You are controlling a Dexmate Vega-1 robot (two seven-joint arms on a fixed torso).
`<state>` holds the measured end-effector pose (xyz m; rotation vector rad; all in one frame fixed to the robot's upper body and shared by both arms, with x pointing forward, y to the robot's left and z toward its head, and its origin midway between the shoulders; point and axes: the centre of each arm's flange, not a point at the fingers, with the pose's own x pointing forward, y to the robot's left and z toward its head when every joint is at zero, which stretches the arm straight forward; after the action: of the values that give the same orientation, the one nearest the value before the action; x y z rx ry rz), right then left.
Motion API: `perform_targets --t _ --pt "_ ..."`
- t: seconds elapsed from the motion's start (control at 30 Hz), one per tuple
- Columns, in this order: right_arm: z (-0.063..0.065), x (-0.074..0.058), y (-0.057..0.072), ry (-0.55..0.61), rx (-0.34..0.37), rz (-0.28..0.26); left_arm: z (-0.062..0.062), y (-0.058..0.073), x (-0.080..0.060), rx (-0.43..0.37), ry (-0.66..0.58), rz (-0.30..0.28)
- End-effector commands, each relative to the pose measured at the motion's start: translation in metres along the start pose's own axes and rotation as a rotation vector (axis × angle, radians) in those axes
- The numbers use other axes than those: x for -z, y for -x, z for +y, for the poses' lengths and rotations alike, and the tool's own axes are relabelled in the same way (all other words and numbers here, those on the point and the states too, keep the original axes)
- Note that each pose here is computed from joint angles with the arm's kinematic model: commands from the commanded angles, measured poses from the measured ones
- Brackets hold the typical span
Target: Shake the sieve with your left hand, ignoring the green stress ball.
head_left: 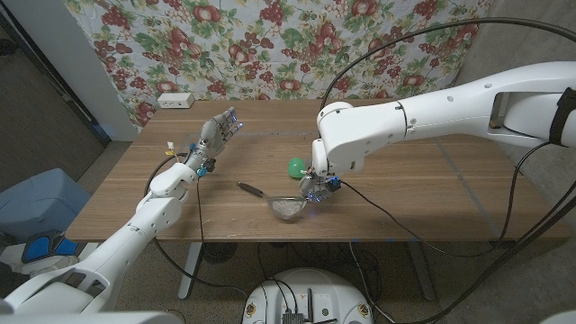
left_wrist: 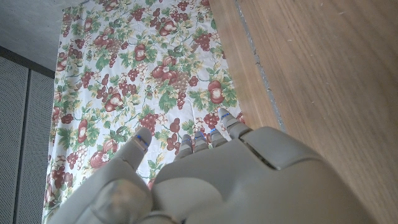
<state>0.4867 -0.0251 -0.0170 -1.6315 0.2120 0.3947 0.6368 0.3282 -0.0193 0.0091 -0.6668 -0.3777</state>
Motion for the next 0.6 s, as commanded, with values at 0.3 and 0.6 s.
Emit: perform_targets --t 0.3,0.6 --pt "0.003 0.005 0.007 -0.024 0.150 -0.093 -0.002 -0.001 0.000 0.004 0.001 0.002" --pt "0.006 0.010 0.011 -0.063 0.302 -0.104 -0.002 -0.001 0.000 0.005 0.000 0.001"
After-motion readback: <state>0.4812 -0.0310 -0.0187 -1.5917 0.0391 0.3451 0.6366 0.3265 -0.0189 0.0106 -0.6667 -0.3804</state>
